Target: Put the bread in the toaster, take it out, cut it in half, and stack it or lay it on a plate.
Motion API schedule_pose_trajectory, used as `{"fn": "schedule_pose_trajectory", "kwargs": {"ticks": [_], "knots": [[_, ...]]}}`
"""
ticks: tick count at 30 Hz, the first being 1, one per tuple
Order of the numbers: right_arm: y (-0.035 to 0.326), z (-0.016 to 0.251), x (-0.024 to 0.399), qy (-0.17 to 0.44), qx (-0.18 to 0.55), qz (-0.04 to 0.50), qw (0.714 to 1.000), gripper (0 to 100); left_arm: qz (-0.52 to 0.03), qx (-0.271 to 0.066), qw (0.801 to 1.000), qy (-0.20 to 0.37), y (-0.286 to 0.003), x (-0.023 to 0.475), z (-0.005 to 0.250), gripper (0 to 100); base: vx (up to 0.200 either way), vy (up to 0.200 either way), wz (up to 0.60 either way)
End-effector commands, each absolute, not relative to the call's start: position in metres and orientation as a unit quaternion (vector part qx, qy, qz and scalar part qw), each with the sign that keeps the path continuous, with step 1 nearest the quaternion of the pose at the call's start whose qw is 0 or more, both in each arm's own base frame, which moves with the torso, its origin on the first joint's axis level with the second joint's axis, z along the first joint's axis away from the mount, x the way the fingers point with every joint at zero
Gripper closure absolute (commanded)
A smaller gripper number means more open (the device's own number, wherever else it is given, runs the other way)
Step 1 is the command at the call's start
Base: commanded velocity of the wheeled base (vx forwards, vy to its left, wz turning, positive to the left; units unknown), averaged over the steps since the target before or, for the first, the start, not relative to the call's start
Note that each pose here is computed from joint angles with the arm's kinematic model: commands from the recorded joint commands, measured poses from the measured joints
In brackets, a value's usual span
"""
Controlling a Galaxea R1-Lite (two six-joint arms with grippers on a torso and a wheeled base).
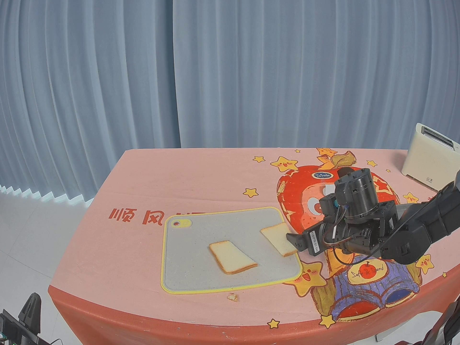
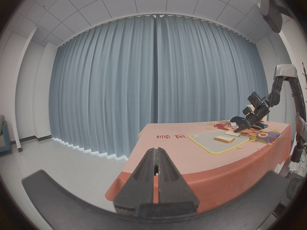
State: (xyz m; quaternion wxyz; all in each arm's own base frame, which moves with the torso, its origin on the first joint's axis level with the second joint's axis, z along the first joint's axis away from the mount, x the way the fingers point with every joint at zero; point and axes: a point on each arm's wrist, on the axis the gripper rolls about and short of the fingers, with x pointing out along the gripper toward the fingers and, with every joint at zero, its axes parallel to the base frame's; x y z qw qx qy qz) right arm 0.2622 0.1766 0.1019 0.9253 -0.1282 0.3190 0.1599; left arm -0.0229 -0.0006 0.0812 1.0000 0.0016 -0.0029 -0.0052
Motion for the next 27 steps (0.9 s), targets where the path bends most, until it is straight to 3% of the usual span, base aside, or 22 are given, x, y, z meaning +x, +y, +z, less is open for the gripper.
{"fn": "schedule_pose_trajectory", "kwargs": {"ticks": [1, 8, 9, 27], "knots": [[0.178, 0.103, 0.26, 0.317, -0.129, 0.164, 0.925, 0, -0.005, 0.002, 1.0, -0.002, -0.001, -0.023, 0.076, 100, 0.0, 0.0, 0.0], [0.18, 0.102, 0.261, 0.318, -0.129, 0.165, 0.925, 0, -0.005, 0.002, 1.0, -0.002, -0.001, -0.023, 0.076, 100, 0.0, 0.0, 0.0], [0.18, 0.101, 0.261, 0.319, -0.129, 0.165, 0.924, 100, -0.005, 0.002, 1.0, -0.002, -0.001, -0.023, 0.076, 100, 0.0, 0.0, 0.0], [0.194, 0.099, 0.26, 0.312, -0.131, 0.182, 0.923, 100, -0.005, 0.002, 1.0, -0.002, -0.001, -0.023, 0.076, 100, 0.0, 0.0, 0.0]]}}
